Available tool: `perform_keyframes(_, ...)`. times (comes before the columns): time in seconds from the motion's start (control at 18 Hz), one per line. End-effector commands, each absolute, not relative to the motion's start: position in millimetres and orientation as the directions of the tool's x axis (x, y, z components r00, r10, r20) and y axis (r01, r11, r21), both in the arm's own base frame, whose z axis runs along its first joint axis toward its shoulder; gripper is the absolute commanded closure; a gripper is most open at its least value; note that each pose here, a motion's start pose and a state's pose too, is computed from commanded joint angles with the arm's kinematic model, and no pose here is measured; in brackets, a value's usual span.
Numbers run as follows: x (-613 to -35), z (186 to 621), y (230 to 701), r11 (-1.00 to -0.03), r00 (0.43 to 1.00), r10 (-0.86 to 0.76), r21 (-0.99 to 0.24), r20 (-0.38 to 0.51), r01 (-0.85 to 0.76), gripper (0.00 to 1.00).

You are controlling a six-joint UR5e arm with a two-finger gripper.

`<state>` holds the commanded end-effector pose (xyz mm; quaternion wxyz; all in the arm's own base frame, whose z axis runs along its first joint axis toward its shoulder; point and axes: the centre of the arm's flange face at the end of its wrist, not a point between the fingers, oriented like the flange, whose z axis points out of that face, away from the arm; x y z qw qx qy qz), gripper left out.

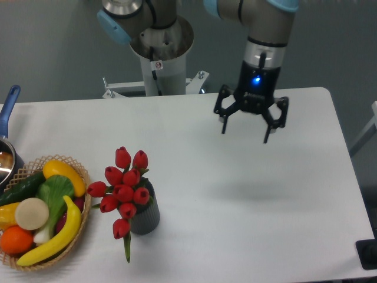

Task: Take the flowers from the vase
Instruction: 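Lower the open gripper toward the red tulip stems above the grey vase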

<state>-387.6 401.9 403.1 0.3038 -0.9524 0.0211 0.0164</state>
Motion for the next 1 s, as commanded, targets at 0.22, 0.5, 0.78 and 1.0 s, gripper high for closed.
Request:
perform_keyframes(0.22, -367, 395, 423, -0.797, 0.996, -0.088, -0.598, -0.028, -0.087, 0.0)
perform_keyframes(0.5, -355, 394, 439, -0.73, 0.988, -0.154, -0.676, 0.019, -0.101, 0.0)
perform_keyframes(0.78, -337, 379, 463, -0.712, 0.974, -0.224, -0.689, 0.035, -0.139, 0.0)
perform_keyframes(1.0, -327, 365, 482, -0.704, 0.965, -0.262, -0.69, 0.033, -0.167, 0.0)
